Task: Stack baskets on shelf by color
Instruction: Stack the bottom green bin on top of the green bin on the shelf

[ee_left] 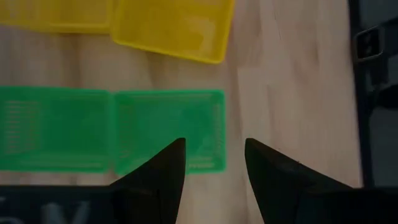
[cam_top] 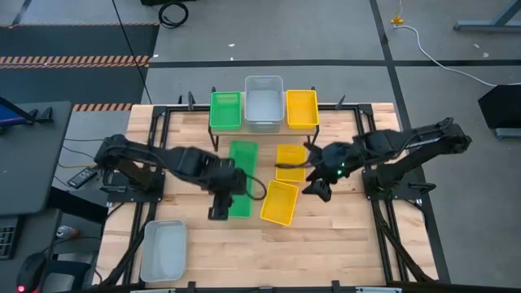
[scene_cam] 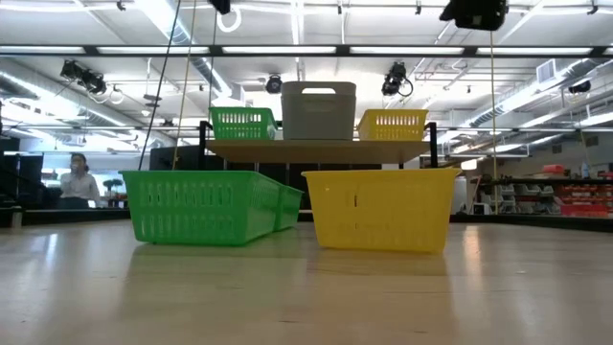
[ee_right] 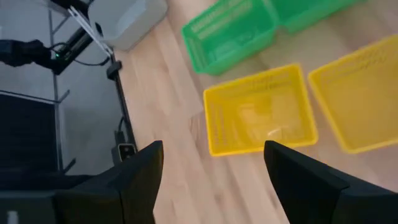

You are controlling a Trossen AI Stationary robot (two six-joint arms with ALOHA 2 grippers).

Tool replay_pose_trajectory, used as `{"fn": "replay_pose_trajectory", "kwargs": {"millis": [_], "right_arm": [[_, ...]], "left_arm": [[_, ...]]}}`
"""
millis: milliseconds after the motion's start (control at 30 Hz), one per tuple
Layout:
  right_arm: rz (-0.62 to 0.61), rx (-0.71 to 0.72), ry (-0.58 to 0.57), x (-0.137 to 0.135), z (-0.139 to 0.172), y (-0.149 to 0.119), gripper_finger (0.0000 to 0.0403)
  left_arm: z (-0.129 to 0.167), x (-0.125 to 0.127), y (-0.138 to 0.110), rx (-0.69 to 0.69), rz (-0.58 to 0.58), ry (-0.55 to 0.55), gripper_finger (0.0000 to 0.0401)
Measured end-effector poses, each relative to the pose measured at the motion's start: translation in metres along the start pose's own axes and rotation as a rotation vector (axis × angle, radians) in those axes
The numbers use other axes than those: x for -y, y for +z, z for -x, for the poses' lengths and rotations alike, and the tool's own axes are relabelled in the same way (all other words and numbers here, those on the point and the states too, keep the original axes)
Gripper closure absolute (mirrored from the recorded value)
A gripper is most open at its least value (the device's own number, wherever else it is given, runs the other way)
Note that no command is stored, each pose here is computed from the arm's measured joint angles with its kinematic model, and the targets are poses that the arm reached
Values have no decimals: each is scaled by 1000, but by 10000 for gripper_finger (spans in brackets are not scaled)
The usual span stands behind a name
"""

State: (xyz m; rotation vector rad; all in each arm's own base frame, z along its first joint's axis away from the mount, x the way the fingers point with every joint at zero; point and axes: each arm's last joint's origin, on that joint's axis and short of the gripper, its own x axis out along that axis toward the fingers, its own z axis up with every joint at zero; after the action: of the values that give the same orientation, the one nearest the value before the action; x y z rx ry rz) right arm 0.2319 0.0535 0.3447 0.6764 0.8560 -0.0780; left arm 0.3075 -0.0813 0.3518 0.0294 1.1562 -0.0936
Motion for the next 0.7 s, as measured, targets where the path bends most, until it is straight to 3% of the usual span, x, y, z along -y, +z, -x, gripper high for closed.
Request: {"fn": "replay_pose_trajectory", "kwargs": {"millis": [333,533,700], "right_arm": [[-38,-50,37,-2,-27,-28,119],[-75,-56,37,-2,-29,-31,119],[-111,-53,42,-2,-29,-30,119]], "left_arm": [[-26,33,-30,19,65,-62,229],[-52,52,-45,25,63,-89,229],[-72,58,-55,31,139,-103,229]]}}
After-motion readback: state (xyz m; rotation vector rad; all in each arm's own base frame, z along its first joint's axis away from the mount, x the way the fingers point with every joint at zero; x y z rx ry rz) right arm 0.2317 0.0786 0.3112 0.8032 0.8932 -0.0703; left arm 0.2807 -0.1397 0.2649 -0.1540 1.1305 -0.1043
